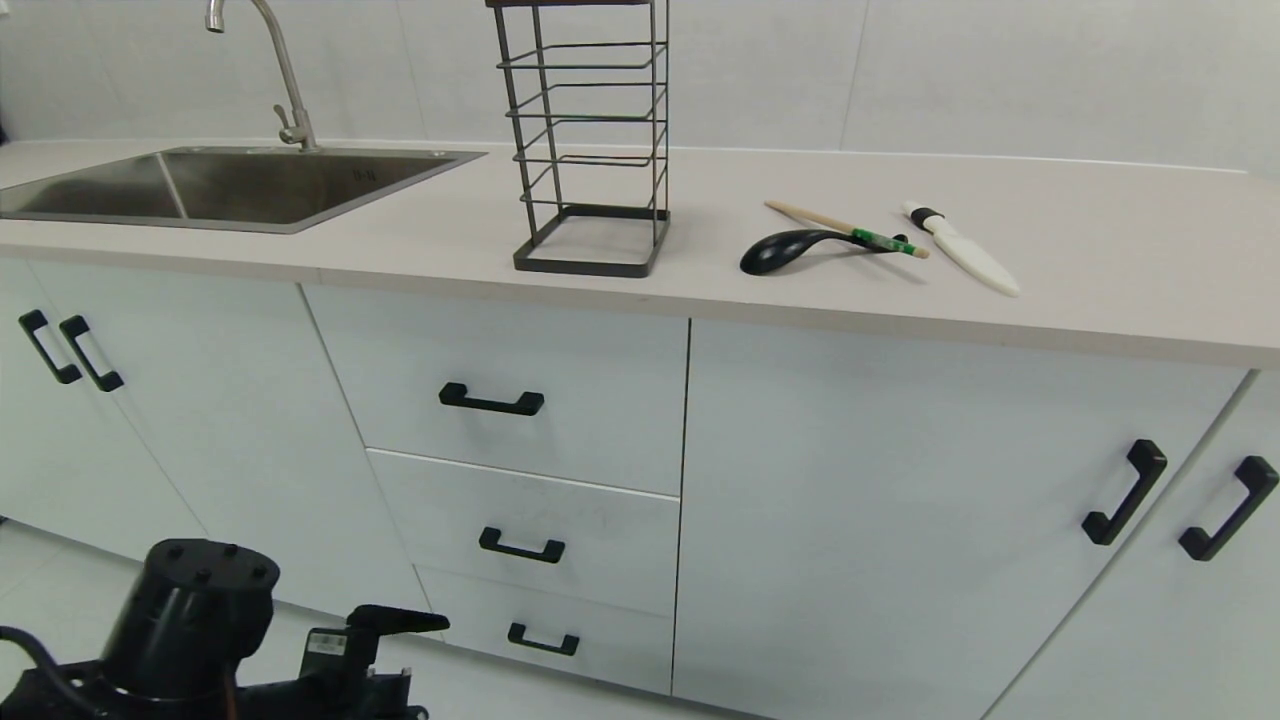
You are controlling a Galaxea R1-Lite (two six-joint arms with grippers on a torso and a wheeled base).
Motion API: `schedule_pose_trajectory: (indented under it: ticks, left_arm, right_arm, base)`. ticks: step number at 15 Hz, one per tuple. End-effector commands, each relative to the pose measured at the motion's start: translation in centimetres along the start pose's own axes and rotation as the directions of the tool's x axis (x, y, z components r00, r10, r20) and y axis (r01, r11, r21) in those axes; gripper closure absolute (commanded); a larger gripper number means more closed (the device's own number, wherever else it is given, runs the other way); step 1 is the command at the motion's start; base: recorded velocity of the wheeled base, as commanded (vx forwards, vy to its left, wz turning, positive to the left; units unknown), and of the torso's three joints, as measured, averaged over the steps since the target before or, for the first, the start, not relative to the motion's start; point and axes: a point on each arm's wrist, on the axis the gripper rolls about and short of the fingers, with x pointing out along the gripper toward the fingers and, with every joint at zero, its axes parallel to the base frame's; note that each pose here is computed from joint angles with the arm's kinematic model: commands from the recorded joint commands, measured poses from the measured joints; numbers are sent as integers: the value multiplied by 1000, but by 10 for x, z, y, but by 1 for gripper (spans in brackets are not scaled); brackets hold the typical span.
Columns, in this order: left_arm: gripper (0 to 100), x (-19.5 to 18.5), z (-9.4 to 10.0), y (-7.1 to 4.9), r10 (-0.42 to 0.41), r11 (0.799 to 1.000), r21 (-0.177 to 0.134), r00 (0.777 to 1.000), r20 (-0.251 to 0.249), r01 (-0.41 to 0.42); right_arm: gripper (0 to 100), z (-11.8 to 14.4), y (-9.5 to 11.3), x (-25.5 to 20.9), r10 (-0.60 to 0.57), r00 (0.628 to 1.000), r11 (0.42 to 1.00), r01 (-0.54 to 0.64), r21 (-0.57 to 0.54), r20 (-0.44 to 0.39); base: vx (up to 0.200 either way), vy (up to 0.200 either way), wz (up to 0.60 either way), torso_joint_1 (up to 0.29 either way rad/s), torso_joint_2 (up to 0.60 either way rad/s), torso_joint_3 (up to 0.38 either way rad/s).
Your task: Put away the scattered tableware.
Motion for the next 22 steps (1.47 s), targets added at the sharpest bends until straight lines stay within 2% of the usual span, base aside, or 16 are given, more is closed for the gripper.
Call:
schedule_pose_trajectory:
  ticks: [1, 5, 8, 15, 17, 20, 22]
  left_arm:
    - [0, 24, -2, 0, -69, 998, -5, 997, -23, 69]
    - [0, 35, -5, 8, -65, 998, -25, 996, -66, 63]
    - [0, 50, -5, 21, -67, 998, -26, 995, -71, 65]
    - [0, 77, -17, 36, -72, 996, -67, 992, -105, 65]
    - [0, 93, -25, 46, -44, 997, -74, 993, -105, 36]
    - [0, 116, -37, 41, -50, 996, -85, 992, -114, 40]
    - [0, 129, -41, 40, -39, 996, -82, 993, -110, 30]
  right_arm:
    - [100, 0, 0, 0, 0, 1000, 1000, 0, 0, -1]
    - [100, 0, 0, 0, 0, 1000, 1000, 0, -1, -2]
    - [100, 0, 0, 0, 0, 1000, 1000, 0, -1, -2]
    - [100, 0, 0, 0, 0, 1000, 1000, 0, 0, -1]
    - [100, 0, 0, 0, 0, 1000, 1000, 0, 0, -2]
    - [100, 0, 0, 0, 0, 1000, 1000, 0, 0, -1]
    - [100, 0, 0, 0, 0, 1000, 1000, 0, 0, -1]
  base:
    - [0, 0, 0, 0, 0, 0]
    - [0, 0, 0, 0, 0, 0]
    - [0, 0, 0, 0, 0, 0]
    - [0, 0, 0, 0, 0, 0]
    - [0, 0, 0, 0, 0, 0]
    - [0, 0, 0, 0, 0, 0]
    - [0, 0, 0, 0, 0, 0]
